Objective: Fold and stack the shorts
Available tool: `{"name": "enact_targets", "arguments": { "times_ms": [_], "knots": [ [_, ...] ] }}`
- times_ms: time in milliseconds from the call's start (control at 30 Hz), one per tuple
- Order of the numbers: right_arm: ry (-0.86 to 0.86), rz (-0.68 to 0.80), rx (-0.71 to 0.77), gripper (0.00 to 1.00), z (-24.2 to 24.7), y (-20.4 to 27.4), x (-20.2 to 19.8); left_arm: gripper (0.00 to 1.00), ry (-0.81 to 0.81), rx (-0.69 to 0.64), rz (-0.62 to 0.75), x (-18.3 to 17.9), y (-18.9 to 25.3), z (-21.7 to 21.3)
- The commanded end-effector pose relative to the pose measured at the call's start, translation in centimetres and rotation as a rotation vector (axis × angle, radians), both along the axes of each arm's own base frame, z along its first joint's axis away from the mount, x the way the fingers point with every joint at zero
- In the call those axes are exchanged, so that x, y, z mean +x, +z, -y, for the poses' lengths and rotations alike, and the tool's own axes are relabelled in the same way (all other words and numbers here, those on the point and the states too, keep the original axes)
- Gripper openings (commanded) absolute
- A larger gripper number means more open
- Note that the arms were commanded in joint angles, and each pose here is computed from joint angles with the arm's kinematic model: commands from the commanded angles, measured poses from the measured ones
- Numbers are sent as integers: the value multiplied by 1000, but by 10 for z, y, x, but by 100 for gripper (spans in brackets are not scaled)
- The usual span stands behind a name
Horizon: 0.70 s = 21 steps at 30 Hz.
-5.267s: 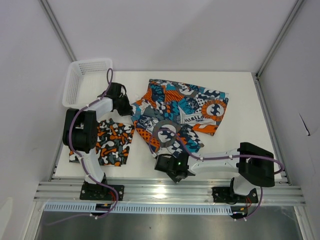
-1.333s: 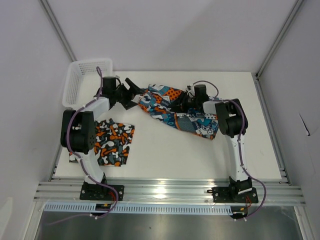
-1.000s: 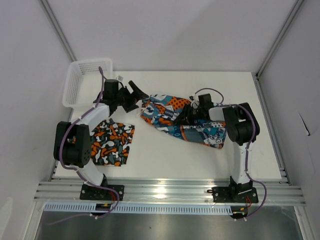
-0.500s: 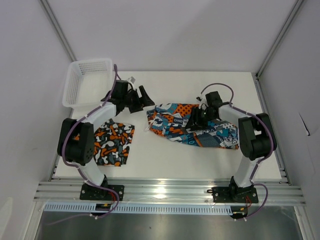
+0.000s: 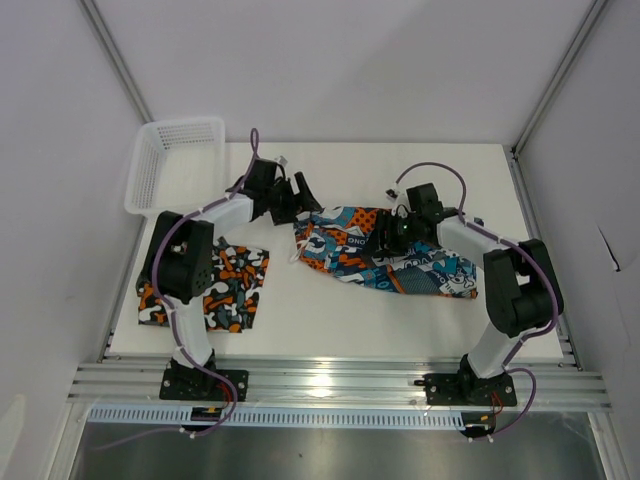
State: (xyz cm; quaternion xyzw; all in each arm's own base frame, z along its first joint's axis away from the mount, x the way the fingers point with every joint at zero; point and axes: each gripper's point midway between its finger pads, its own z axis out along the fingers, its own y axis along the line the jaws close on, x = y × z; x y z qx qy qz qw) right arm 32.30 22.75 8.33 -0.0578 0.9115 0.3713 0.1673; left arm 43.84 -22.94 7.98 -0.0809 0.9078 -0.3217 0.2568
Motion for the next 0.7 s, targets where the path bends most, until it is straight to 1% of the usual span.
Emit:
{"name": "enact_targets", "arguments": {
  "times_ms": [0,67,167,200,267,367,400,467,500,533,567,600,633,667],
  "knots": [
    [10,74,49,51,-9,22,2,90,29,-20,55,25,14,12],
    [11,73,47,51,-9,21,-1,89,23,-30,59,29,13,17],
    [2,73,49,51,-7,20,-1,88,5,0,29,34,4,27],
    [-3,69,54,51,-6,20,-1,87,0,9,6,32,-7,29],
    [-8,71,60,50,-5,20,-1,86,-21,-6,-11,29,-12,37],
    [-21,68,66,49,-2,19,0,76,-45,-6,-33,21,-23,46],
    [-26,63,67,49,-1,17,0,67,-52,-2,-35,18,-24,48],
    [-43,63,75,48,4,17,3,56,-61,9,-49,10,-28,48],
    [-49,57,79,48,6,15,1,41,-63,7,-64,3,-32,47],
    [-55,60,87,47,7,15,3,35,-65,-6,-40,4,-25,48],
    [-55,60,90,46,7,14,2,19,-67,-10,-50,-2,-28,46],
    [-48,62,96,46,5,15,1,9,-68,-12,-53,-6,-28,45],
    [-39,70,94,47,2,13,0,0,-68,-19,-43,-7,-21,45],
    [-7,78,83,47,-7,11,-7,0,-67,-23,-42,-8,-18,44]
  ]
}}
